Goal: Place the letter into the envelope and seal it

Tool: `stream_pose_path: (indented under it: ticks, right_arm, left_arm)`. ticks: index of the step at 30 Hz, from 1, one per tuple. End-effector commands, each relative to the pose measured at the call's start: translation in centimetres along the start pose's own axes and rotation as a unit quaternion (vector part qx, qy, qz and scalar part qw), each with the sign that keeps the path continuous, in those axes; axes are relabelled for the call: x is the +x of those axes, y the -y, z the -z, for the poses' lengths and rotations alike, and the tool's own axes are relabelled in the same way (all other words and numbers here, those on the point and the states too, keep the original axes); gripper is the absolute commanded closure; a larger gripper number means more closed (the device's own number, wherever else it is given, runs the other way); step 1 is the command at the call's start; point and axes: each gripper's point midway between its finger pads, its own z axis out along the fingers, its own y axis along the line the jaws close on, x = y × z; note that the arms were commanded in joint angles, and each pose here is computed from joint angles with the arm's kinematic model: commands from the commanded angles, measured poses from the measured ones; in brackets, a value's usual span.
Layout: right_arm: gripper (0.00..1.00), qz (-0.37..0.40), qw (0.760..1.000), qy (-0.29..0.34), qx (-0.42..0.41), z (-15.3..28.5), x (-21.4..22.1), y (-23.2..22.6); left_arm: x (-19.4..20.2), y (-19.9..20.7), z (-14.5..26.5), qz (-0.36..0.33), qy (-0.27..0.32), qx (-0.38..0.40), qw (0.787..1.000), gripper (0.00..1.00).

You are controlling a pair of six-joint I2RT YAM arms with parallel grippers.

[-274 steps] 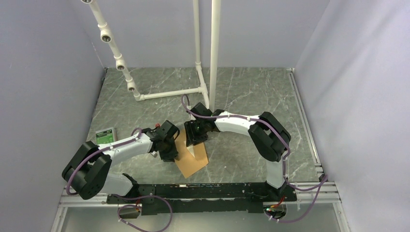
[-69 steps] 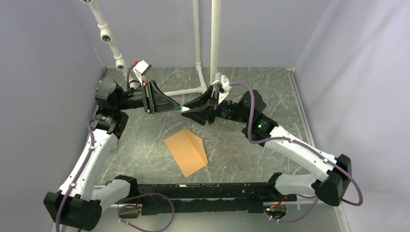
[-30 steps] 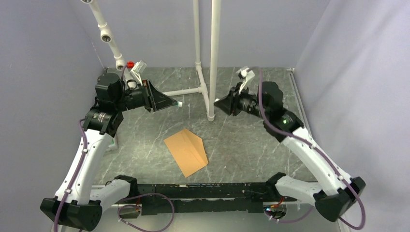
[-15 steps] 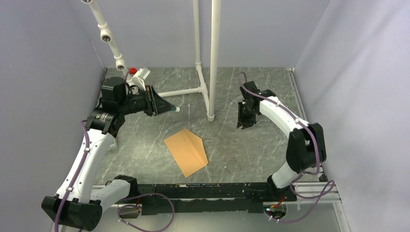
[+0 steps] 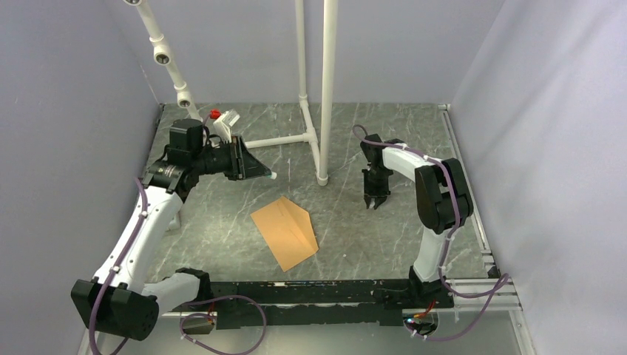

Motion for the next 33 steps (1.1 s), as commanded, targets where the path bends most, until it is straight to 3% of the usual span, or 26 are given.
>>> stream_pose_path:
  ticks: [1, 4, 9, 12, 19, 22, 24, 27, 30, 33]
  right_arm:
    - [0.95, 0.009, 0.999, 0.025, -0.028, 0.6, -1.6, -0.9]
    - [0.87, 0.008, 0.999, 0.019, -0.024, 0.3, -1.3, -0.8]
    - [0.52, 0.005, 0.999, 0.028, -0.021, 0.8, -1.3, -0.5]
    - [0.41, 0.002, 0.999, 0.043, -0.027, 2.1, -1.7, -0.7]
    - [0.35, -0.007, 0.991, 0.121, -0.053, 7.6, -3.6, -1.2]
    - [0.37, 0.028, 0.976, 0.178, -0.119, 11.4, -4.0, -3.1]
    - [0.38, 0.077, 0.952, 0.230, -0.189, 14.7, -3.6, -5.3]
    - [0.38, 0.144, 0.895, 0.318, -0.277, 19.9, -2.1, -8.3]
    - [0.35, 0.183, 0.848, 0.366, -0.336, 24.6, 0.3, -10.2]
    - [0.33, 0.263, 0.774, 0.404, -0.411, 29.6, 3.9, -13.3]
  left_arm:
    - [-0.6, 0.9, 0.2, -0.027, -0.004, 0.021, 0.999, 0.98]
    - [-0.3, 0.7, 0.0, -0.024, -0.009, 0.021, 0.999, 0.98]
    - [-0.1, 0.5, 0.0, -0.021, -0.011, 0.019, 1.000, 0.98]
    - [-0.1, 0.5, 0.1, -0.021, -0.010, 0.016, 1.000, 0.97]
    - [-0.2, 0.8, -0.2, -0.010, -0.011, 0.031, 0.999, 0.98]
    - [-0.5, 1.4, -0.3, -0.006, -0.011, 0.047, 0.999, 0.97]
    - [-0.6, 2.0, -0.4, -0.005, -0.011, 0.064, 0.998, 0.98]
    - [-0.6, 3.1, -0.8, -0.008, -0.015, 0.092, 0.996, 0.97]
    - [-0.5, 4.2, -1.2, -0.015, -0.021, 0.108, 0.994, 0.97]
    - [0.1, 5.6, -1.9, -0.022, -0.037, 0.130, 0.991, 0.98]
